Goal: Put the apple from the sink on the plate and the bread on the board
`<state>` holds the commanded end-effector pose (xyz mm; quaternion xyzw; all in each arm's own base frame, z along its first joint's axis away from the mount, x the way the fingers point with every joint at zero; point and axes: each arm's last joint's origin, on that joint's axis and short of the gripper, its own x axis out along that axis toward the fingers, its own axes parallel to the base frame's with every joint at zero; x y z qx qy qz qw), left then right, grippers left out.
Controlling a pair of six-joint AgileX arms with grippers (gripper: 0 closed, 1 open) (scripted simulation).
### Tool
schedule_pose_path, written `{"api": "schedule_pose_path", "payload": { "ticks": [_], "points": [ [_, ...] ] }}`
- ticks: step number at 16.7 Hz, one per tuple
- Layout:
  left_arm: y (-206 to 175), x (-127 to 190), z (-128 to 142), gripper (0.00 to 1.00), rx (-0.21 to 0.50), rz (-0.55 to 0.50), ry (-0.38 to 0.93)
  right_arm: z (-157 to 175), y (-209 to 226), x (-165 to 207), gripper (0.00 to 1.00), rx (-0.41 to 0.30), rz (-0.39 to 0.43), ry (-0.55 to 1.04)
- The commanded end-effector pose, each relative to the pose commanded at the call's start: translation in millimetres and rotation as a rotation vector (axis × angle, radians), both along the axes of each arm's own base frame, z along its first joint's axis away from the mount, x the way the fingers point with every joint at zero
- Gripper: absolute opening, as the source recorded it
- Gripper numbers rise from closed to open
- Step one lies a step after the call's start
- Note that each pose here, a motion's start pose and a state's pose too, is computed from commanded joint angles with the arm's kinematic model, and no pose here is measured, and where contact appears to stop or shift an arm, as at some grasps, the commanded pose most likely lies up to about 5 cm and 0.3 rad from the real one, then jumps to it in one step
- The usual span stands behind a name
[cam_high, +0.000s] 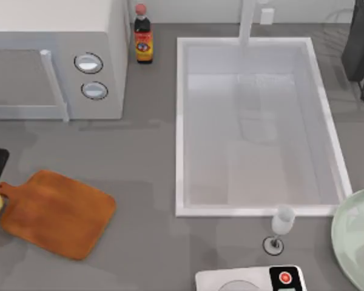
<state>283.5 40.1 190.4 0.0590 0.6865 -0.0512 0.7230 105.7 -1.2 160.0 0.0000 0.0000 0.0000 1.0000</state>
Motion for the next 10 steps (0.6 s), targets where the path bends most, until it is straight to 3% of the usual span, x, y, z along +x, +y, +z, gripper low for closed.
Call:
{"api": "schedule_pose_path", "payload": {
  "ticks": [10],
  "points": [
    [1.6, 7.9, -6.8, 1.0, -0.006, -0.009, 0.053, 0.0, 0.0, 0.0, 1.0, 0.0, 0.0, 0.0]
  ]
}}
